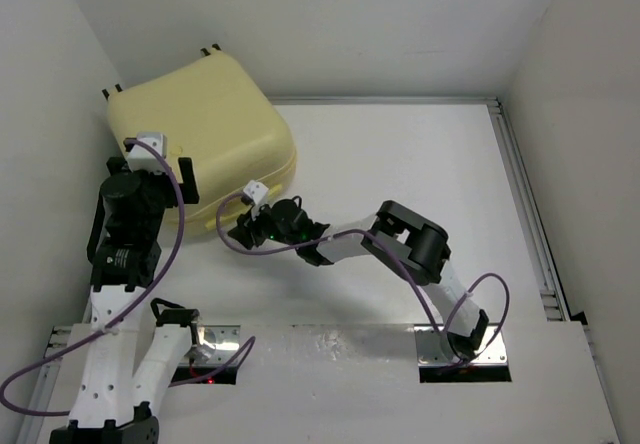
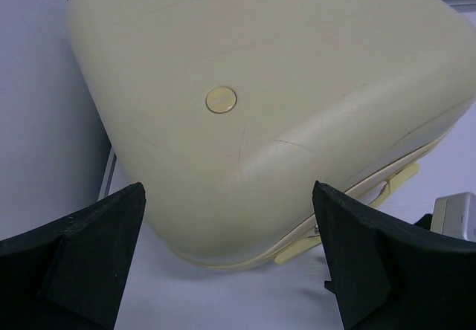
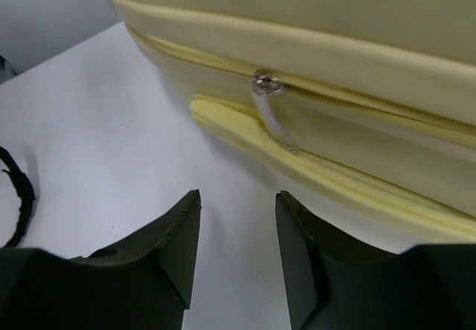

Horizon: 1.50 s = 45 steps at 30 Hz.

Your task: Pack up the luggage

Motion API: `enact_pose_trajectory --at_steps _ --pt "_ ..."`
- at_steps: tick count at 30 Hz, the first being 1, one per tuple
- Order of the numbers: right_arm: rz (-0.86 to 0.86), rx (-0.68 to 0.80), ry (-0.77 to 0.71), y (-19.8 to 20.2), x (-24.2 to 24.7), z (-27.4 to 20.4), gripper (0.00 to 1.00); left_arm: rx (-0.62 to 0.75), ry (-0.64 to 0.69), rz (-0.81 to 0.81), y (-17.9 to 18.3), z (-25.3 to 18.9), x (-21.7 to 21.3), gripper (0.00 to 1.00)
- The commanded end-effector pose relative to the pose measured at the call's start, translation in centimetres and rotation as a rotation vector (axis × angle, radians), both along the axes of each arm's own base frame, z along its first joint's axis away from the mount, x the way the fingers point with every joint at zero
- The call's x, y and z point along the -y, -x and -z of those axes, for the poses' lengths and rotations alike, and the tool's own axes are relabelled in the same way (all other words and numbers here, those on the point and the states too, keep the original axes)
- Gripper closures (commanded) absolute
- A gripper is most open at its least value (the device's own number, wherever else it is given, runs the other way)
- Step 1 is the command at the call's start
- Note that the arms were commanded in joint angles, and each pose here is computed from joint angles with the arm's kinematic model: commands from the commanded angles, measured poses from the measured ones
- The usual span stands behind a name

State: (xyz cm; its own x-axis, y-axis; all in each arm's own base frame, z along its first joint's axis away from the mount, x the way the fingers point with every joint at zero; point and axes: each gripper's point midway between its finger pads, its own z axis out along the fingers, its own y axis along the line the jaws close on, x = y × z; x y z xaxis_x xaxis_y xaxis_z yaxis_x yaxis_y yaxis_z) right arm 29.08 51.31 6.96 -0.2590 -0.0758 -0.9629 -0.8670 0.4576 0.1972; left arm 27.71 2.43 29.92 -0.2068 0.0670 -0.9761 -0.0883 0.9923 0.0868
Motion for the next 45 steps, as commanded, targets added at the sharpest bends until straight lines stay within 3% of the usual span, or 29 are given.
enact_pose_trajectory --at_steps 1,12,21,30,45 --pt "0.055 0.133 -0.069 -1.7 -1.4 -3.1 0.55 -0.018 0.001 -0.081 0.0 0.7 -1.4 0.00" --pt "0.098 0.237 -0.133 -2.6 -1.2 -6.4 0.62 -0.036 0.000 -0.037 0.3 2.1 -0.7 0.00" --pt "0.125 0.275 -0.180 -4.1 -1.0 -9.1 0.62 -0.065 -0.007 -0.069 0.1 3.1 -1.3 0.00" --pt "0.116 0.283 -0.171 -5.5 -1.5 -7.6 0.54 -0.087 0.005 -0.104 -2.5 4.1 -1.9 0.01" --pt "0.034 0.264 -0.190 -3.9 -3.4 -6.8 0.53 -0.119 0.024 -0.140 -5.8 5.9 -2.4 0.01"
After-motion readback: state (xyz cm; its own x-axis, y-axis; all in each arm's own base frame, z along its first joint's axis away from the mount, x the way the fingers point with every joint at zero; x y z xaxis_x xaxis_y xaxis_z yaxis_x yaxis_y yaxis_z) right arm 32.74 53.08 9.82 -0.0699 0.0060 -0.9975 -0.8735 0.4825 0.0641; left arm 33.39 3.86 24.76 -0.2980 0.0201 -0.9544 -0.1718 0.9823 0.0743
